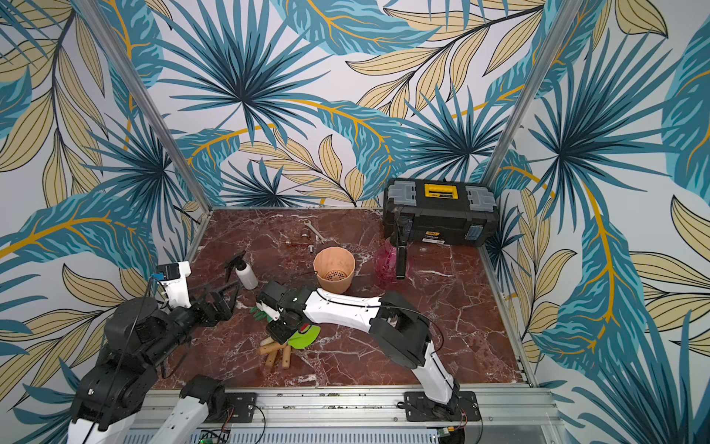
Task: Organize the gardening tools
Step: Pick up the gardening tool from the center of the board.
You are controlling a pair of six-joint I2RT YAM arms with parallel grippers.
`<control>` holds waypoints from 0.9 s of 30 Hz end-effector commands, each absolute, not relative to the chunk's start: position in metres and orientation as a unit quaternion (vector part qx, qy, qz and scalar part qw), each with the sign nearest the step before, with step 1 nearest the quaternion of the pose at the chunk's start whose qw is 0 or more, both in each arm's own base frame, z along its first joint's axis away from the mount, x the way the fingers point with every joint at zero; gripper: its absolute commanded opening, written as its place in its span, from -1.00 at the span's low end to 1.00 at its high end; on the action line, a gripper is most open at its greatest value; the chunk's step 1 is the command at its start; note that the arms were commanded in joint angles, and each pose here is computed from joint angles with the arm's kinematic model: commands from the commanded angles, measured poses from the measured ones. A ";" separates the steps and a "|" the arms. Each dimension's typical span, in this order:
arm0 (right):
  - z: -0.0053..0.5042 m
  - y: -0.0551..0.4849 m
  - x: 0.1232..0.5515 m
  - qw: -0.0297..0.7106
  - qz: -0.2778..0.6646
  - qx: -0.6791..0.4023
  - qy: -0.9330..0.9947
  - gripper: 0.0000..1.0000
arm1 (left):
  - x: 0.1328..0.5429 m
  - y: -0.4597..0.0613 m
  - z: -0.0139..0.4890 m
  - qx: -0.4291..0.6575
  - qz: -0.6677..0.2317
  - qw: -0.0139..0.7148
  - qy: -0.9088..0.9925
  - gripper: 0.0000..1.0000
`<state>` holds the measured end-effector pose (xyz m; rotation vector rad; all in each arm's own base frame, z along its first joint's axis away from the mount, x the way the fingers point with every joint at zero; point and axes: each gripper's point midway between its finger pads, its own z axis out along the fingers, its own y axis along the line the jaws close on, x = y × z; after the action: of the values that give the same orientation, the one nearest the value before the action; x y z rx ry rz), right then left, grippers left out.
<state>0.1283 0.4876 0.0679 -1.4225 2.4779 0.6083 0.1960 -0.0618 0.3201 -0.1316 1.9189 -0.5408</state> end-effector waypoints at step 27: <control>0.140 0.460 0.176 0.277 0.220 -0.405 0.843 -0.86 | 0.208 -0.071 0.338 -0.041 -0.248 0.560 0.789 1.00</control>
<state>0.1575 0.4628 0.1182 -1.2259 2.3267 0.5661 0.2016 -0.0646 0.3322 -0.1108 1.8845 -0.5482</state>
